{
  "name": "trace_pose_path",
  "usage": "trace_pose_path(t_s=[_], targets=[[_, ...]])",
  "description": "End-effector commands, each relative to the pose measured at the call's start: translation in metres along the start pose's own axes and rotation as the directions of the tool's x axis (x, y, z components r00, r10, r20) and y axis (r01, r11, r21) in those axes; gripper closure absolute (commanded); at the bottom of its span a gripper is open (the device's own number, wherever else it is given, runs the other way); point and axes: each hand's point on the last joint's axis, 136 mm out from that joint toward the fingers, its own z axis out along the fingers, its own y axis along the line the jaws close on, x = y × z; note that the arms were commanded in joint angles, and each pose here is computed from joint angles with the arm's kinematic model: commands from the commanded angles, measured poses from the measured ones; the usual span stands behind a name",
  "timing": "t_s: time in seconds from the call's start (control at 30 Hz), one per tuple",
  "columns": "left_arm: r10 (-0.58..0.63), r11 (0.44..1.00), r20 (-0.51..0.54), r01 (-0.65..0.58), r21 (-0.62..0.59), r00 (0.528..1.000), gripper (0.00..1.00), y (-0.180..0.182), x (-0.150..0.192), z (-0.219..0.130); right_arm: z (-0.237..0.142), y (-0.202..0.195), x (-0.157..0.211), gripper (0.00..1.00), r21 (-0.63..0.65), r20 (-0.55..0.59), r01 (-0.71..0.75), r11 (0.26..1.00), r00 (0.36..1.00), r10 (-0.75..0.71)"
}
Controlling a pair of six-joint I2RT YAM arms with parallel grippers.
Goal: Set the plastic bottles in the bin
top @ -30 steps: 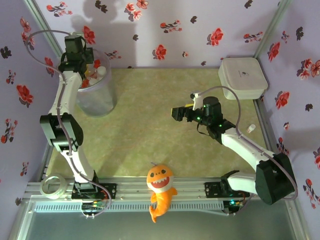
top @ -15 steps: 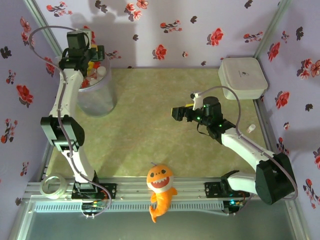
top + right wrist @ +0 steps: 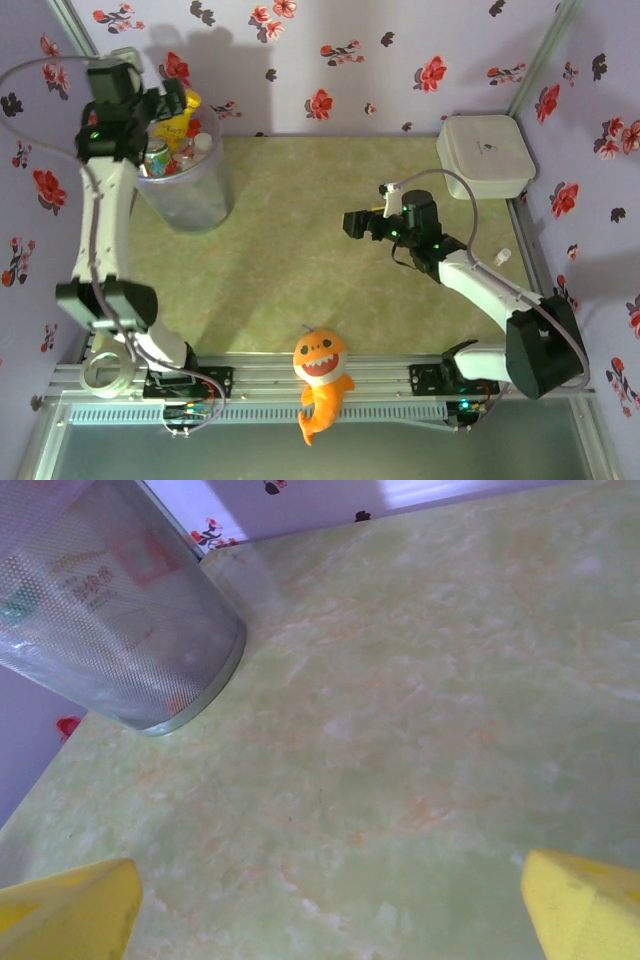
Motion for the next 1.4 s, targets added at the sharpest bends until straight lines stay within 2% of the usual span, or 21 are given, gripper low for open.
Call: trace_pose_path(t_s=[0.0, 0.07, 0.17, 0.23, 0.3, 0.43, 0.57, 0.7, 0.77, 0.97, 1.2, 1.27, 1.37], targets=[[-0.123, 0.991, 0.037, 0.125, -0.043, 0.992, 0.00, 0.024, -0.007, -0.041, 0.007, -0.004, -0.016, 0.02, 0.035, 0.019, 0.028, 0.999, 0.999, -0.029], [-0.174, 0.981, 0.009, 0.174, -0.090, 0.985, 0.01, 0.043, 0.004, -0.055, 0.011, -0.008, -0.016, 0.02, 0.050, 0.013, 0.029, 0.998, 0.999, -0.030], [-0.330, 0.936, -0.018, 0.325, -0.133, 0.944, 0.11, 0.079, 0.033, -0.065, 0.018, -0.015, -0.013, 0.03, 0.067, -0.004, 0.033, 0.997, 0.999, -0.032], [-0.441, 0.891, -0.031, 0.433, -0.136, 0.897, 0.18, 0.099, 0.056, -0.064, 0.021, -0.016, -0.012, 0.03, 0.065, -0.015, 0.036, 0.997, 0.999, -0.035], [-0.502, 0.858, -0.049, 0.490, -0.152, 0.864, 0.23, 0.112, 0.078, -0.058, 0.023, -0.016, -0.012, 0.03, 0.057, -0.026, 0.041, 0.997, 0.999, -0.040], [-0.557, 0.823, -0.067, 0.540, -0.178, 0.828, 0.27, 0.124, 0.110, -0.038, 0.023, -0.016, -0.008, 0.03, 0.051, -0.050, 0.065, 0.997, 0.997, -0.063], [-0.571, 0.817, -0.079, 0.556, -0.151, 0.818, 0.27, 0.123, 0.117, -0.022, 0.019, -0.018, -0.002, 0.03, 0.062, -0.069, 0.079, 0.995, 0.995, -0.074], [-0.567, 0.820, -0.117, 0.546, -0.173, 0.815, 0.29, 0.127, 0.125, -0.008, 0.017, -0.023, 0.006, 0.03, 0.080, -0.079, 0.069, 0.994, 0.995, -0.063], [-0.571, 0.817, -0.136, 0.544, -0.188, 0.810, 0.35, 0.129, 0.131, 0.000, 0.017, -0.024, 0.008, 0.03, 0.082, -0.082, 0.063, 0.995, 0.995, -0.056], [-0.574, 0.816, -0.166, 0.542, -0.202, 0.802, 0.63, 0.132, 0.142, 0.014, 0.013, -0.027, 0.009, 0.03, 0.105, -0.088, 0.079, 0.991, 0.994, -0.070], [-0.548, 0.836, -0.225, 0.525, -0.159, 0.806, 0.94, 0.115, 0.142, 0.022, 0.014, -0.028, 0.011, 0.03, 0.106, -0.094, 0.076, 0.992, 0.993, -0.066], [-0.537, 0.843, -0.252, 0.522, -0.127, 0.805, 0.99, 0.103, 0.139, 0.025, 0.015, -0.029, 0.012, 0.03, 0.108, -0.094, 0.072, 0.992, 0.994, -0.062], [-0.509, 0.856, -0.311, 0.510, -0.084, 0.803, 1.00, 0.082, 0.140, 0.033, 0.016, -0.029, 0.012, 0.03, 0.108, -0.094, 0.072, 0.992, 0.994, -0.062]])
